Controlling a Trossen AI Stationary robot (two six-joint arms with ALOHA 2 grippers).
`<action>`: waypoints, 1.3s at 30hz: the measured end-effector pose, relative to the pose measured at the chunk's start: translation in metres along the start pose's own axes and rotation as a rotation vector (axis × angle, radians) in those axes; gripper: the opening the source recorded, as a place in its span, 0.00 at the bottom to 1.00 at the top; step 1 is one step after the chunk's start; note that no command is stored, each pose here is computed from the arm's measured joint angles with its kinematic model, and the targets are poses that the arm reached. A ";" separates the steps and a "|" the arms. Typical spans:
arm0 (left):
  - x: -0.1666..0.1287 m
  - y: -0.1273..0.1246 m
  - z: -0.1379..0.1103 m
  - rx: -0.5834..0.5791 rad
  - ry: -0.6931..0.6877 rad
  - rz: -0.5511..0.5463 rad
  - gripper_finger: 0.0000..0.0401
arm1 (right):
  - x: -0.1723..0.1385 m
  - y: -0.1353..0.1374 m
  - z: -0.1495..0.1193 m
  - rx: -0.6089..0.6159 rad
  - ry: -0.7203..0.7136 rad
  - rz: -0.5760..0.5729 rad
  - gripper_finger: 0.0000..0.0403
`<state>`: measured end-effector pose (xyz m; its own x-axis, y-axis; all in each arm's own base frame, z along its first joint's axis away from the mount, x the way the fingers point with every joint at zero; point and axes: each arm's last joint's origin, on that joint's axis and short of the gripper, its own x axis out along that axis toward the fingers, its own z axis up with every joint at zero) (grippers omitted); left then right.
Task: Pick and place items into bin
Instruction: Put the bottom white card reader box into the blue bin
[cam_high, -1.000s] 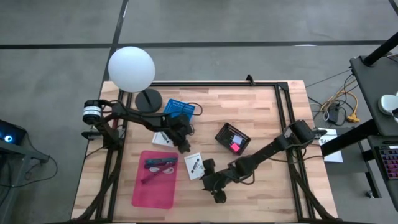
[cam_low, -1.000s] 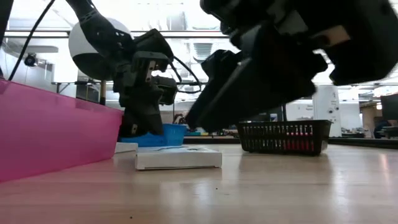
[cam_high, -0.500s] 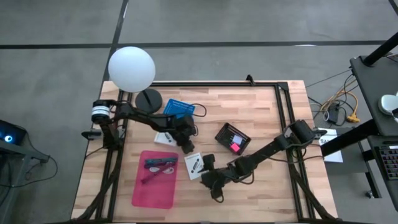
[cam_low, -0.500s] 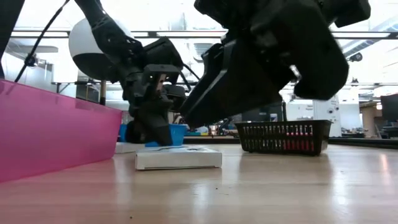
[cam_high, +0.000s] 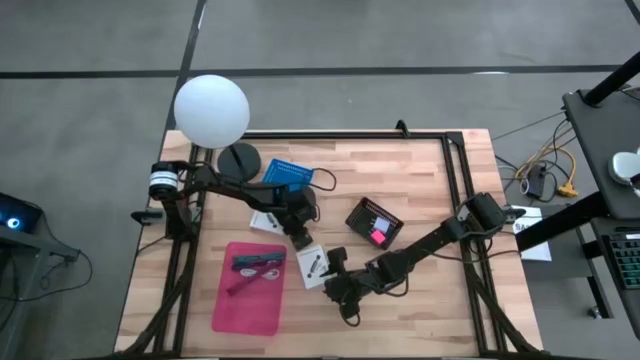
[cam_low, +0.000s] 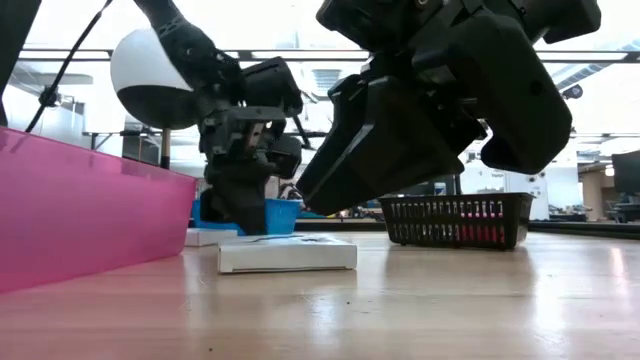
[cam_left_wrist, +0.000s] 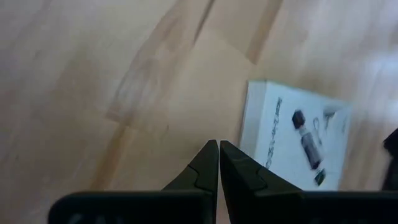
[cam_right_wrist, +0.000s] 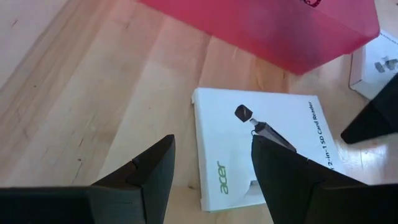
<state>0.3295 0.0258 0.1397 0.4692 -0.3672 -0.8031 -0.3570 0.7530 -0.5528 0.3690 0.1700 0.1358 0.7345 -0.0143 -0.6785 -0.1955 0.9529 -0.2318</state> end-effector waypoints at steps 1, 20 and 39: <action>-0.001 -0.003 0.000 0.016 0.013 0.019 0.00 | 0.000 0.000 0.000 0.003 0.000 0.000 0.49; 0.014 -0.020 0.003 0.121 0.006 0.139 0.00 | 0.000 0.000 -0.001 -0.134 0.011 0.001 0.49; 0.019 -0.029 -0.002 0.131 0.002 0.120 0.00 | 0.022 0.011 -0.026 -0.221 0.086 -0.021 0.49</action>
<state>0.3469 -0.0043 0.1405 0.4284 -0.2715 -0.8618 -0.3019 0.8560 -0.4198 0.3657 0.1727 0.1000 0.6834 -0.0681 -0.7268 -0.3254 0.8628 -0.3869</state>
